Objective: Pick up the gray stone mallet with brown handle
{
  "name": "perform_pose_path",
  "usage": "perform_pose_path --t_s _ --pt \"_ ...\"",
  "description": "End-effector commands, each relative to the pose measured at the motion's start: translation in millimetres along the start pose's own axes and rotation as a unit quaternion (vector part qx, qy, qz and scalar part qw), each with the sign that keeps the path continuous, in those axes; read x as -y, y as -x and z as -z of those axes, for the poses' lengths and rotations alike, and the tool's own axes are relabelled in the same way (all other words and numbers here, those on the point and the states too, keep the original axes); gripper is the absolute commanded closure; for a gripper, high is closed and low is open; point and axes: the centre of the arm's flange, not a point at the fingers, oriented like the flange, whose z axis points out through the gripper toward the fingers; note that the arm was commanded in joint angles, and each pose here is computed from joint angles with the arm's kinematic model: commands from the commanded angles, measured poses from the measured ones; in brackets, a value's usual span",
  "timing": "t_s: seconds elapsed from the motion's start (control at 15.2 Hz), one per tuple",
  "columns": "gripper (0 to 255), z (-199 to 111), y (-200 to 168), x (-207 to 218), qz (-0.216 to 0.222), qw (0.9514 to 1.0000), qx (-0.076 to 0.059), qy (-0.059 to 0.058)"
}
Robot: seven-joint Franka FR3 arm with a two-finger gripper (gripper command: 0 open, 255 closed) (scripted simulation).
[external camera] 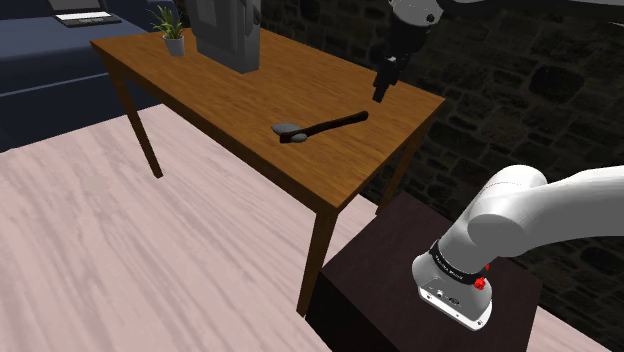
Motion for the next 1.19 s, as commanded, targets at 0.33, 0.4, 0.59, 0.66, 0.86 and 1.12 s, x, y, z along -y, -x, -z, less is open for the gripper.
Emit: perform_pose_path --t_s 0.33,0.4,0.59,0.66,0.86,1.12 --pt "0 -37.1 -53.4 2.5 0.254 0.9668 -0.005 -0.022" --pt "0 -44.4 -63.6 6.5 0.304 0.9523 -0.006 -0.027" --pt "0 -65.9 -90.9 24.7 0.447 0.8938 -0.009 -0.039" --pt "0 -72.9 -98.6 32.7 0.492 0.8694 -0.010 -0.043" --pt "0 -87.7 -107.4 45.7 0.553 0.8320 -0.011 -0.048" --pt "0 -108.5 -105.5 48.5 0.553 0.8320 -0.011 -0.048"
